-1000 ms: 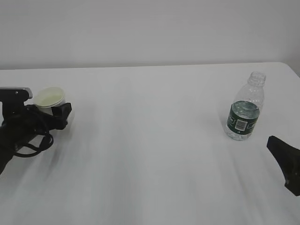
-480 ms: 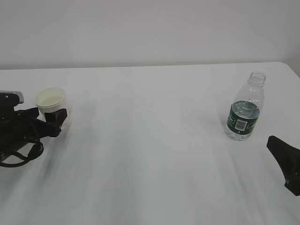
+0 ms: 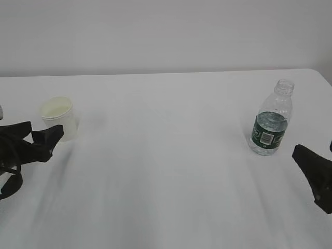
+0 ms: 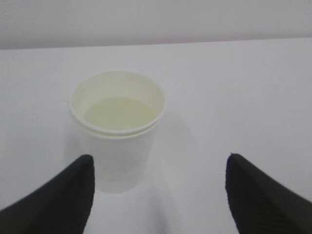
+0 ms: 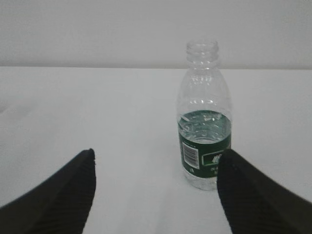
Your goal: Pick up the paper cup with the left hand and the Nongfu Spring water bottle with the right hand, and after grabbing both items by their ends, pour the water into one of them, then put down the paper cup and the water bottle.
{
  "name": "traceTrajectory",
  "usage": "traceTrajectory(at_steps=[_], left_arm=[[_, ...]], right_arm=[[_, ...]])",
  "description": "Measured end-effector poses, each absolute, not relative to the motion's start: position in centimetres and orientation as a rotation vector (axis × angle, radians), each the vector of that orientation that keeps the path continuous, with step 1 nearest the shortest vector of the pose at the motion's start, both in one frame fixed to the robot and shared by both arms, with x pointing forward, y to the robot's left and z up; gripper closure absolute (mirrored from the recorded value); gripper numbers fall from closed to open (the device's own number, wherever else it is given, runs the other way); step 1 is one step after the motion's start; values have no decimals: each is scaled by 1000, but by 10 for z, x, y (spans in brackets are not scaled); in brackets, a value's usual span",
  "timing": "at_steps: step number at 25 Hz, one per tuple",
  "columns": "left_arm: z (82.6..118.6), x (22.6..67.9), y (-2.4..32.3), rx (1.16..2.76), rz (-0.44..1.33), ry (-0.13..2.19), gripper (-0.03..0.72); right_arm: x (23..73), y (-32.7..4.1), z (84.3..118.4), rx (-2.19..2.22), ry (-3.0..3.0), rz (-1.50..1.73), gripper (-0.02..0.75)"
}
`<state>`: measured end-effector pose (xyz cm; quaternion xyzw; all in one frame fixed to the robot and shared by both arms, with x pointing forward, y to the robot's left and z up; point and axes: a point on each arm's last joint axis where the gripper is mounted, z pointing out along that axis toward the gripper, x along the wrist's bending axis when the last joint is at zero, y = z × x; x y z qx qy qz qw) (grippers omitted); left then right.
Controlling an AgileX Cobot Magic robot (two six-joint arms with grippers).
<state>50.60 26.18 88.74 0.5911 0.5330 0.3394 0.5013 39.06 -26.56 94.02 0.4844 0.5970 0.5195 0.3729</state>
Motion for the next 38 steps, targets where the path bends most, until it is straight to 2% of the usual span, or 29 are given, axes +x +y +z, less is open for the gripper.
traceTrajectory(at_steps=[9, 18, 26, 38], left_arm=[[942, 495, 256, 1352, 886, 1074, 103], [994, 480, 258, 1209, 990, 933, 104], [1012, 473, 267, 1089, 1051, 959, 127], [1029, 465, 271, 1010, 1088, 930, 133]], right_arm=[[392, -260, 945, 1154, 1548, 1380, 148], [419, -256, 974, 1056, 1453, 1441, 148], [435, -254, 990, 1018, 1416, 1454, 148], [433, -255, 1001, 991, 1390, 1463, 148]])
